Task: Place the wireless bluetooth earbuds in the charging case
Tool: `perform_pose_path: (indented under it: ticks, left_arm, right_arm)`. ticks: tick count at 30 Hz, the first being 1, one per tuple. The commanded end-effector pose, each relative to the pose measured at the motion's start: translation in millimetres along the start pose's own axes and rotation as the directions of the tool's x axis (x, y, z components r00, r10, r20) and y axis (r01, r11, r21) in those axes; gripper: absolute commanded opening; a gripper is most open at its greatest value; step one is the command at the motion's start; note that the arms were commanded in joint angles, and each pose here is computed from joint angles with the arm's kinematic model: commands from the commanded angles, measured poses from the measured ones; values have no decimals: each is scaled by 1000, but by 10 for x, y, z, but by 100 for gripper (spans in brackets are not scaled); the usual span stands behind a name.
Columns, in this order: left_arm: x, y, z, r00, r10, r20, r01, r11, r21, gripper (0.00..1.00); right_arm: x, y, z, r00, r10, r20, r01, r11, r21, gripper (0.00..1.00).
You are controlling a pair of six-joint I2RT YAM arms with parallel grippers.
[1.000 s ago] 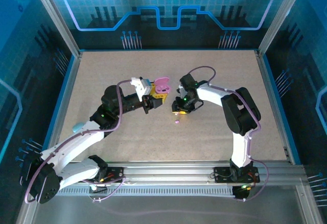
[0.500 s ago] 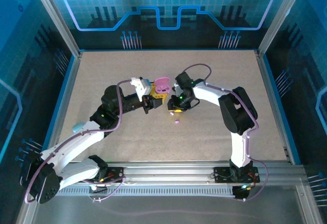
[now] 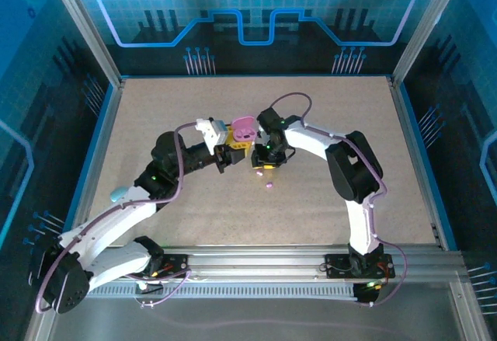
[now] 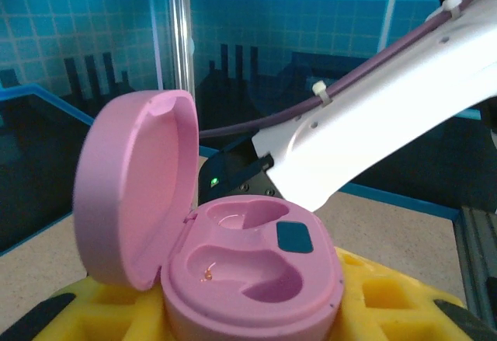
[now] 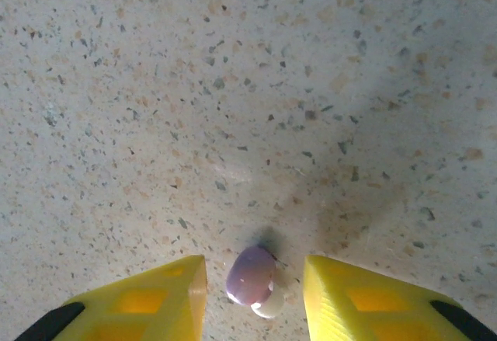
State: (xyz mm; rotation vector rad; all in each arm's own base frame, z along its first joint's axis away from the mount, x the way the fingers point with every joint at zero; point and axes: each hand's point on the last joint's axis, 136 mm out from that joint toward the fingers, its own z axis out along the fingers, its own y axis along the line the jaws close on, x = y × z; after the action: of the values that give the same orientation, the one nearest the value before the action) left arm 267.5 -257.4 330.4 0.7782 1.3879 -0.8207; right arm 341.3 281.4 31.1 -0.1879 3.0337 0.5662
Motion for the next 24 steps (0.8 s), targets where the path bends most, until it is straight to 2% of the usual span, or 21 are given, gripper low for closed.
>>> perform_pose_path:
  ticks: [1, 10, 24]
  left_arm:
    - [-132, 16, -84, 997, 56, 44, -54, 998, -45, 33]
    - [-156, 34, -156, 996, 80, 51, -76, 994, -76, 33]
    - [-148, 36, -170, 995, 81, 50, -77, 994, -80, 33]
  right_arm:
    - [87, 33, 73, 999, 15, -50, -12, 999, 53, 40]
    - [110, -2, 112, 998, 12, -66, -3, 990, 138, 37]
    - [154, 63, 177, 993, -38, -110, 57, 983, 173, 26]
